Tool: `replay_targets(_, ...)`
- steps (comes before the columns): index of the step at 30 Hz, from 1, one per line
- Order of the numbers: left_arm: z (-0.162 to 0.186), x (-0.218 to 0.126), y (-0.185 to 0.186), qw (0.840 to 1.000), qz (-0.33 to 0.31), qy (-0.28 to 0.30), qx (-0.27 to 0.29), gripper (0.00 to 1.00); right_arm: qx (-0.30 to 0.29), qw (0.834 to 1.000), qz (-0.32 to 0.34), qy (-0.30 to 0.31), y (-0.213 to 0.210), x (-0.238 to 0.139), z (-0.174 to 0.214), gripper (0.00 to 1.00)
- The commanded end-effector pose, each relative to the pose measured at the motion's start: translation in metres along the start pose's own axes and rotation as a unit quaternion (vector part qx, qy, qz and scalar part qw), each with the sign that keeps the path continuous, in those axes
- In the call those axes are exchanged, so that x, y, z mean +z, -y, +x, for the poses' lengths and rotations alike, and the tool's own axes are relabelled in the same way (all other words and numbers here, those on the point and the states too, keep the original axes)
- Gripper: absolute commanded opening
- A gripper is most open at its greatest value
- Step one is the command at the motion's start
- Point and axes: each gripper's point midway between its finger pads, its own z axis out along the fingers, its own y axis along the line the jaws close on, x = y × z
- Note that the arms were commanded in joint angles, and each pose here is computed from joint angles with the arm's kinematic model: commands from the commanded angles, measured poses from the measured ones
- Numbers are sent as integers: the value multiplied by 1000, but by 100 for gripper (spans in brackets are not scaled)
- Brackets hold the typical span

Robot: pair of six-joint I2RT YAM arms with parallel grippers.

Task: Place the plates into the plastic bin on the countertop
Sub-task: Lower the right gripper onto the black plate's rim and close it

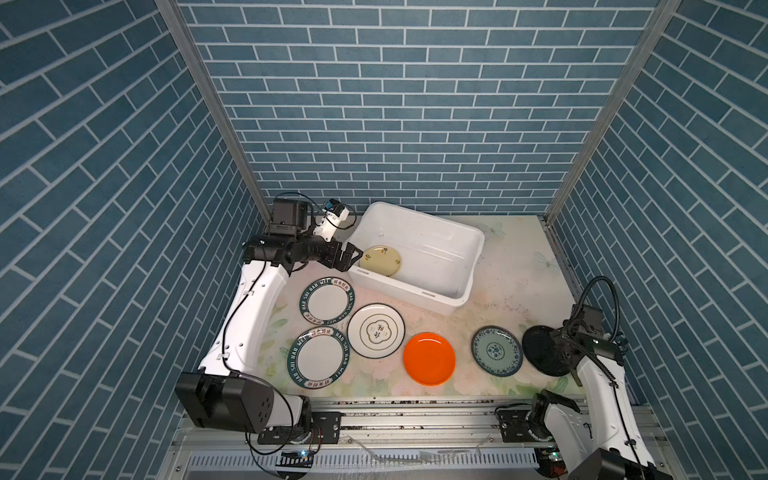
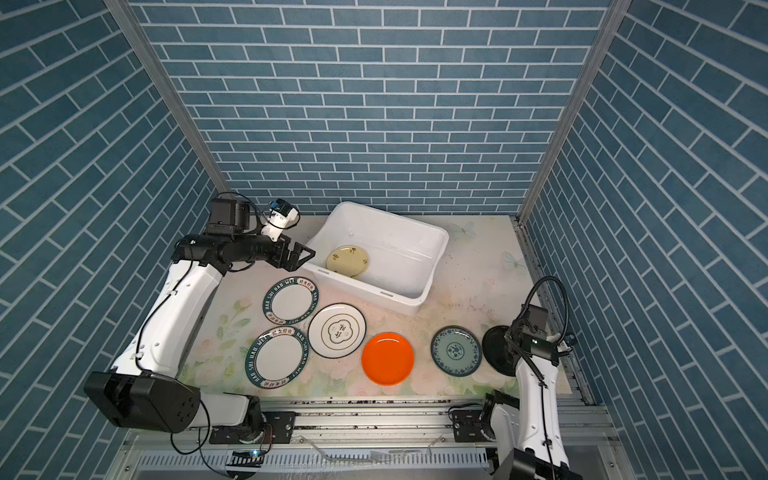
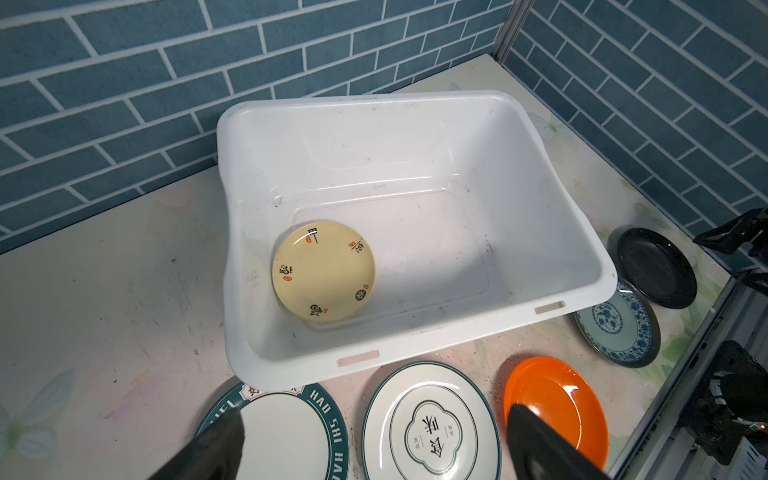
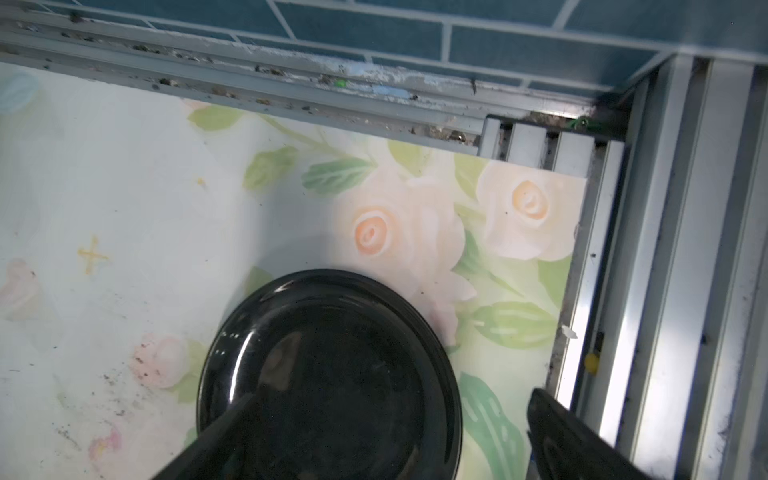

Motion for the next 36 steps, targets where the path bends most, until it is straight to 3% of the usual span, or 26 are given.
replay_targets(1,-5,-1,6,1000,15,-2,-1,100,19,999,-3,-39,7,5,16,99)
replay_targets(9,-4,5,3,1000,18,-9,-4,100,61,991,-59,-100,-5,18,34,98)
replay_targets(27,-4,9,2,1000,18,-13,-4,99,39,987,-106,-116,-21,23,38,92)
replay_targets(36,0,12,2,1000,17,-18,-3,100,17,970,-195,-148,-54,17,45,86)
